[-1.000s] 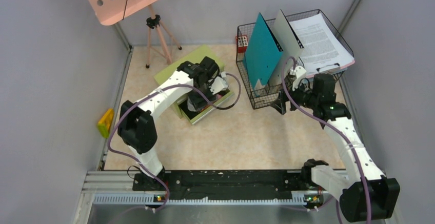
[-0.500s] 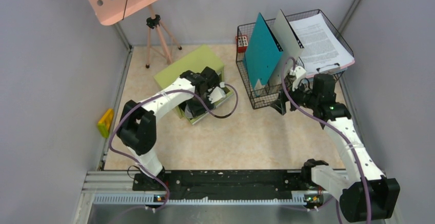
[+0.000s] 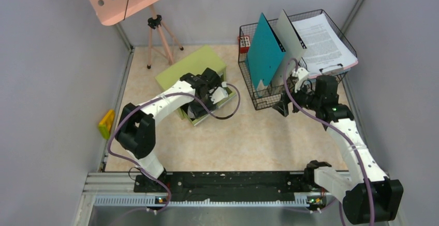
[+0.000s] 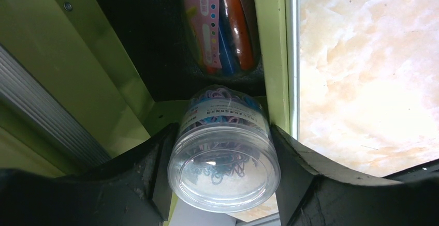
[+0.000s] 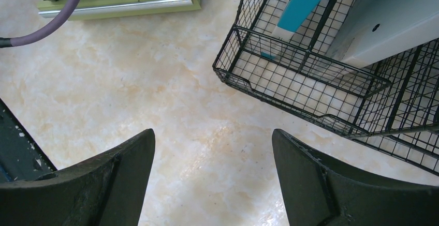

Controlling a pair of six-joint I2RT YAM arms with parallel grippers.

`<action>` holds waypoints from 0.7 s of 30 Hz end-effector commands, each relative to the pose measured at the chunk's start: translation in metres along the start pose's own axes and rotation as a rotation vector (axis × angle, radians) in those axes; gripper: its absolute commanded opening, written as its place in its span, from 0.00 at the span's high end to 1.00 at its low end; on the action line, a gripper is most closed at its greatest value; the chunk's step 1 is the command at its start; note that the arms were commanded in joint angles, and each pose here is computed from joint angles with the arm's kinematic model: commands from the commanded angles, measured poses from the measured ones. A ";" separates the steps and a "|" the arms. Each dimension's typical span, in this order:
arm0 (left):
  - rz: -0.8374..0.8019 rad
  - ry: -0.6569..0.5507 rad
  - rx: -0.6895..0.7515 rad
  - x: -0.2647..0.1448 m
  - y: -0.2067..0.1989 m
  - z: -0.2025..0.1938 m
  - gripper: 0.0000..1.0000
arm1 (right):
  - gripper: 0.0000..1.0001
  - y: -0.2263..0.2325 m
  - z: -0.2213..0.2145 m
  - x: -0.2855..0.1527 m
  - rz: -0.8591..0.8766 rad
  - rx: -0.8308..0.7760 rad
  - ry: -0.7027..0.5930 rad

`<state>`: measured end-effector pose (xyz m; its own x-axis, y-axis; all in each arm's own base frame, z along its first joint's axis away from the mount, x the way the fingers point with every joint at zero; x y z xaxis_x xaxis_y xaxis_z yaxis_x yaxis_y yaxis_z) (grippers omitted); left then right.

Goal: Organize the desk
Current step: Place the stationery in the drawer.

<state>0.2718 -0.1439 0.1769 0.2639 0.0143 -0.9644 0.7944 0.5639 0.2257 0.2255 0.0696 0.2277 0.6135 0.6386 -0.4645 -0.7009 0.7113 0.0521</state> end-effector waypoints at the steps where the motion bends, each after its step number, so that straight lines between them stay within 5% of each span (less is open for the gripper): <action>1: 0.093 -0.081 -0.032 0.001 0.014 0.006 0.92 | 0.18 0.000 0.006 -0.003 -0.001 -0.042 -0.042; 8: 0.083 -0.073 -0.035 0.002 0.012 0.002 0.69 | 0.18 -0.001 0.005 -0.002 -0.004 -0.041 -0.040; 21: 0.086 -0.064 -0.033 -0.011 0.014 0.000 0.44 | 0.18 -0.001 0.005 -0.002 -0.001 -0.039 -0.041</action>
<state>0.2710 -0.1434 0.1773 0.2902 -0.0037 -0.9570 0.7880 0.5683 0.2368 0.2255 0.0696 0.2277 0.6138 0.6383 -0.4646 -0.7007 0.7116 0.0519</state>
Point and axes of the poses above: each gripper's point midway between its finger pads, its own x axis out along the fingers, its own y axis along the line the jaws close on, z = x × y, the point moved 8 cm from there along -x, back along the fingers, and after that the axes turned 6 degrees about -x, right-handed, at the moved point
